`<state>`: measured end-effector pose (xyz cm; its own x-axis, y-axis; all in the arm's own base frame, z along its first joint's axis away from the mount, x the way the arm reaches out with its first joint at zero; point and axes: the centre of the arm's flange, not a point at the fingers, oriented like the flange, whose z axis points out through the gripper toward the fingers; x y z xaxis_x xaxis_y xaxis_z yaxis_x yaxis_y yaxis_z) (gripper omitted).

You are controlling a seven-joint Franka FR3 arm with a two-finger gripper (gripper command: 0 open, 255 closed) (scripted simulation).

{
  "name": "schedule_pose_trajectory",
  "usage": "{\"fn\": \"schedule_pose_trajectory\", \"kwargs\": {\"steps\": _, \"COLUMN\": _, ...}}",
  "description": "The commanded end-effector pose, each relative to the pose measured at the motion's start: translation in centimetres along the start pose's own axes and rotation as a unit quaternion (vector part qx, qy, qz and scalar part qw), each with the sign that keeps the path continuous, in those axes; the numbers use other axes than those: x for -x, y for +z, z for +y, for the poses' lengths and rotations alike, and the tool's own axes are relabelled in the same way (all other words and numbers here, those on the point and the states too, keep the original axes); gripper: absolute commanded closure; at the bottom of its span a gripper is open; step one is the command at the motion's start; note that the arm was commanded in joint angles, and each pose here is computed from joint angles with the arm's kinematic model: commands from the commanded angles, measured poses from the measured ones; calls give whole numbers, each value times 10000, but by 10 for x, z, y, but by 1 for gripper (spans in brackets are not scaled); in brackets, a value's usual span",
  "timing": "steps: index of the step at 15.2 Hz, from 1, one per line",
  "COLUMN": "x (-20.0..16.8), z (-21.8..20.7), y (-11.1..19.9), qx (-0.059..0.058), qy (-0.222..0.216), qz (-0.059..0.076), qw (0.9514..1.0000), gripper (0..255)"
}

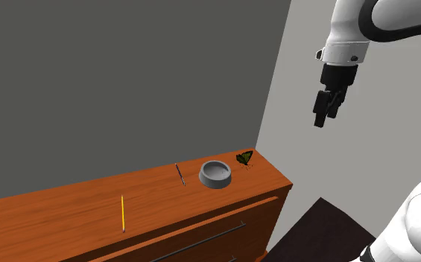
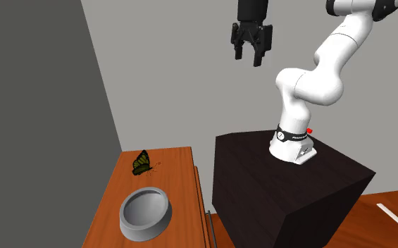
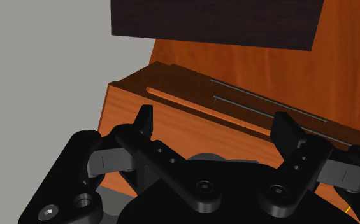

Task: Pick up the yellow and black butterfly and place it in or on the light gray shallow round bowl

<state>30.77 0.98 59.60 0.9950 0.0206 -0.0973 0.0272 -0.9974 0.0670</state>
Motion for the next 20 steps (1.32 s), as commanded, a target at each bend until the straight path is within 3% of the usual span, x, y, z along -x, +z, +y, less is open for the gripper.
{"fn": "schedule_pose_trajectory", "kwargs": {"steps": 1, "x": 0, "z": 0, "y": 0, "qx": 0, "qy": 0, "qz": 0, "qw": 10000, "gripper": 0}}
{"fn": "schedule_pose_trajectory", "kwargs": {"steps": 20, "x": -180, "z": 64, "y": 176, "qx": -164, "qy": 247, "qz": -360, "qw": 9989, "gripper": 0}}
